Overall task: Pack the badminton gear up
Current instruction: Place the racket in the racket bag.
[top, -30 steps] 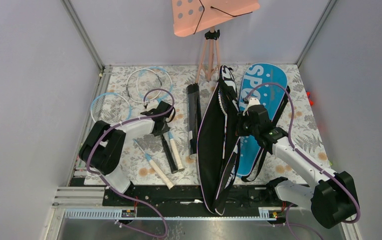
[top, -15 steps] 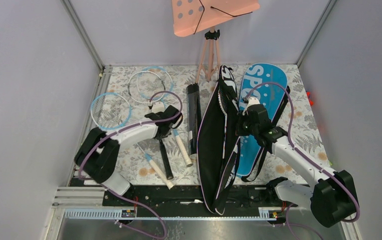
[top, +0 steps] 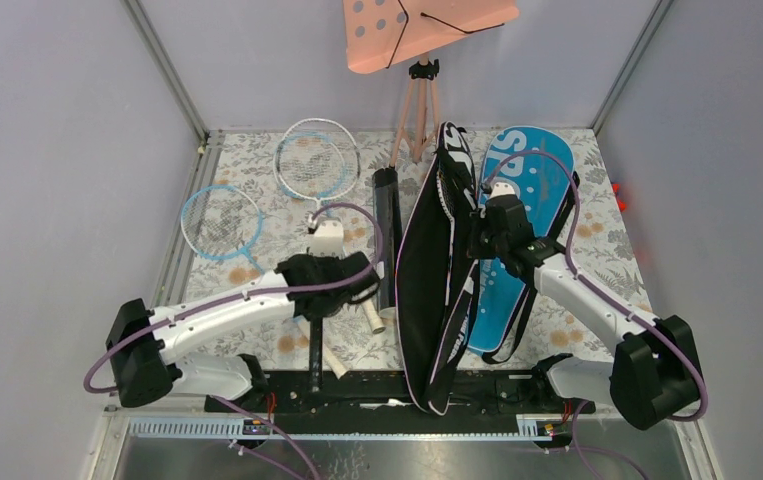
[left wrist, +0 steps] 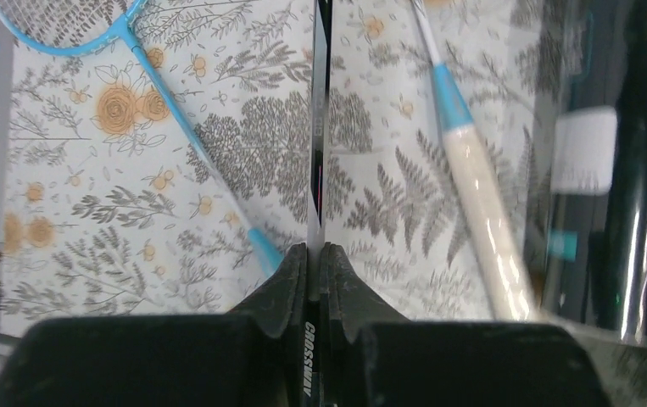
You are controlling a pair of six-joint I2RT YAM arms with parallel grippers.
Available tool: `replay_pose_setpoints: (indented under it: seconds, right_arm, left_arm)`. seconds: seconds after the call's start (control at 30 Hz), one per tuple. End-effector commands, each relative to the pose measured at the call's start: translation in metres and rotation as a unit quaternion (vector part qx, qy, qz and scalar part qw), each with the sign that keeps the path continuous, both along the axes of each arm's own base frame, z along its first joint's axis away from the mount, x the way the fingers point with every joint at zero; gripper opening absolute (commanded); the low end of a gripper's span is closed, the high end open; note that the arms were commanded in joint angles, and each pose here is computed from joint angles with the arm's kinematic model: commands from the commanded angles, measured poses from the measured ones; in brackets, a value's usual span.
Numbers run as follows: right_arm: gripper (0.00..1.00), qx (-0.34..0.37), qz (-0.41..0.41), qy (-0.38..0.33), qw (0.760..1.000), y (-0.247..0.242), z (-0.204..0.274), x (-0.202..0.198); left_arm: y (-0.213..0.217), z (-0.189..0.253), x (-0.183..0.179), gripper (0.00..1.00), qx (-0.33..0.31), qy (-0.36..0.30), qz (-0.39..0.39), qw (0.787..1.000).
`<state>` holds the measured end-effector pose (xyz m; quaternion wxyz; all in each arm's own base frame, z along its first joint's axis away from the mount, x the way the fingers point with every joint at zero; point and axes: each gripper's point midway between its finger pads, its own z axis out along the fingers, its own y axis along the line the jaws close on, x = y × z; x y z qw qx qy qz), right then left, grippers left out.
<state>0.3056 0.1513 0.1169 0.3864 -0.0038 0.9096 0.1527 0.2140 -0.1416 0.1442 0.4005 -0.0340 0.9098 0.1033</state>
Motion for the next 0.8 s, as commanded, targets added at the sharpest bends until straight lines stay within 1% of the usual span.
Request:
replay_pose_setpoints:
  seconds: [0.0, 0.17, 0.23, 0.33, 0.5, 0.77]
  right_arm:
    - [0.0, -0.009, -0.03, -0.027, 0.999, -0.001, 0.022, 0.025]
    - [0.0, -0.008, -0.03, -0.015, 0.999, 0.003, 0.019, 0.031]
    - [0.0, -0.008, -0.029, -0.012, 0.999, 0.004, 0.017, 0.033]
    - [0.0, -0.009, -0.028, -0.008, 1.0, 0.006, 0.017, 0.034]
    - [0.0, -0.011, -0.029, 0.001, 1.0, 0.007, 0.015, 0.037]
    - [0.0, -0.004, -0.023, 0.015, 1.0, 0.014, 0.014, 0.04]
  left_arm:
    - [-0.002, 0.04, -0.022, 0.0, 0.017, -0.048, -0.029, 0.998]
    - [-0.034, 0.054, -0.053, 0.0, 0.027, -0.053, -0.128, 0.99]
    - [-0.041, 0.058, -0.063, 0.0, 0.046, -0.061, -0.161, 0.984]
    - [-0.041, 0.063, -0.072, 0.0, 0.069, -0.061, -0.176, 0.98]
    - [-0.059, 0.056, -0.091, 0.0, 0.091, -0.043, -0.224, 0.969]
    - [-0.061, 0.033, -0.11, 0.0, 0.106, 0.006, -0.249, 0.963]
